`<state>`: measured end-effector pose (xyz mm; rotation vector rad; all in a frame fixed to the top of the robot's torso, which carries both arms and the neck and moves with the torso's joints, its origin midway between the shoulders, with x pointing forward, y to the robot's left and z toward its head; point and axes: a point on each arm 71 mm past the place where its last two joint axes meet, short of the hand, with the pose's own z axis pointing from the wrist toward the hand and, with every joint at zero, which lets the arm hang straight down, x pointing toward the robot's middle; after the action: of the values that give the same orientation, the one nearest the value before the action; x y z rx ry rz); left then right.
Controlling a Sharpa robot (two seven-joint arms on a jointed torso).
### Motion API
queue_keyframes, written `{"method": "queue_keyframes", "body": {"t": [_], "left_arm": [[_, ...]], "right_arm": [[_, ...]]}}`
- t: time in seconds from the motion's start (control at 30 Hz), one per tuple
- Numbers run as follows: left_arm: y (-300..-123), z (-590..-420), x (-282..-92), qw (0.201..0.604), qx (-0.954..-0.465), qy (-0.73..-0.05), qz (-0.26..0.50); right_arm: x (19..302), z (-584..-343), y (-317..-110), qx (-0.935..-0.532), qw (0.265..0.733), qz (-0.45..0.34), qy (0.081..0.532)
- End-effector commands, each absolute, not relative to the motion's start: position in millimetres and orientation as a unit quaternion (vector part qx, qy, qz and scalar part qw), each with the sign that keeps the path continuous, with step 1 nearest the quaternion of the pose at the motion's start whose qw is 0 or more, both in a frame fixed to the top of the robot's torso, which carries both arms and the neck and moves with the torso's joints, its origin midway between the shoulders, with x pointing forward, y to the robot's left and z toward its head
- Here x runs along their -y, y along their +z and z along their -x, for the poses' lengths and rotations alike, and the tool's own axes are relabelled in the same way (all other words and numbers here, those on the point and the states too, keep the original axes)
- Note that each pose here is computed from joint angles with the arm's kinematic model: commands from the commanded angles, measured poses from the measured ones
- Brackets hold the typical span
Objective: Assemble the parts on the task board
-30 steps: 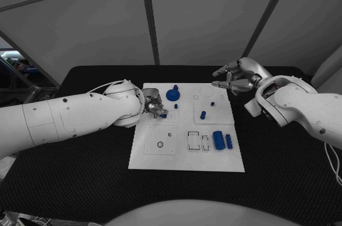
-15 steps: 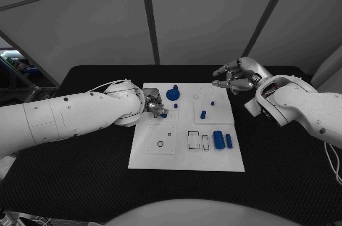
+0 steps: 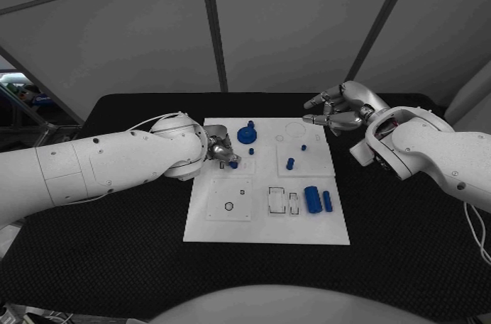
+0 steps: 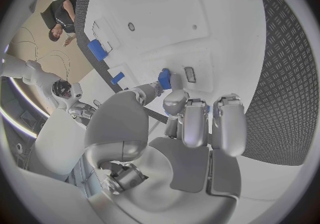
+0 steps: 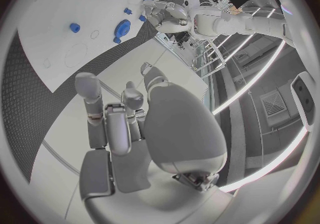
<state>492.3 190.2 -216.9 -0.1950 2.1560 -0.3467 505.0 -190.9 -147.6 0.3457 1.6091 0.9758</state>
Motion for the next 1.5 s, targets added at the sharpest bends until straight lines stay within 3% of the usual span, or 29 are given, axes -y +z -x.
{"method": "queue_keyframes", "body": {"t": [0.03, 1.17, 1.5], "left_arm": [[-220.5, -491.5, -189.8, 0.445, -0.882, -0.136, 0.077], [-221.0, -495.9, -194.1, 0.446, -0.882, -0.126, 0.084], [-212.0, -498.9, -194.0, 0.46, -0.872, -0.138, 0.095]], "right_arm": [[190.2, -504.6, -146.5, -0.687, 0.575, -0.146, 0.42], [191.1, -504.4, -146.2, -0.686, 0.576, -0.146, 0.419], [191.2, -505.3, -146.6, -0.686, 0.576, -0.146, 0.419]]}}
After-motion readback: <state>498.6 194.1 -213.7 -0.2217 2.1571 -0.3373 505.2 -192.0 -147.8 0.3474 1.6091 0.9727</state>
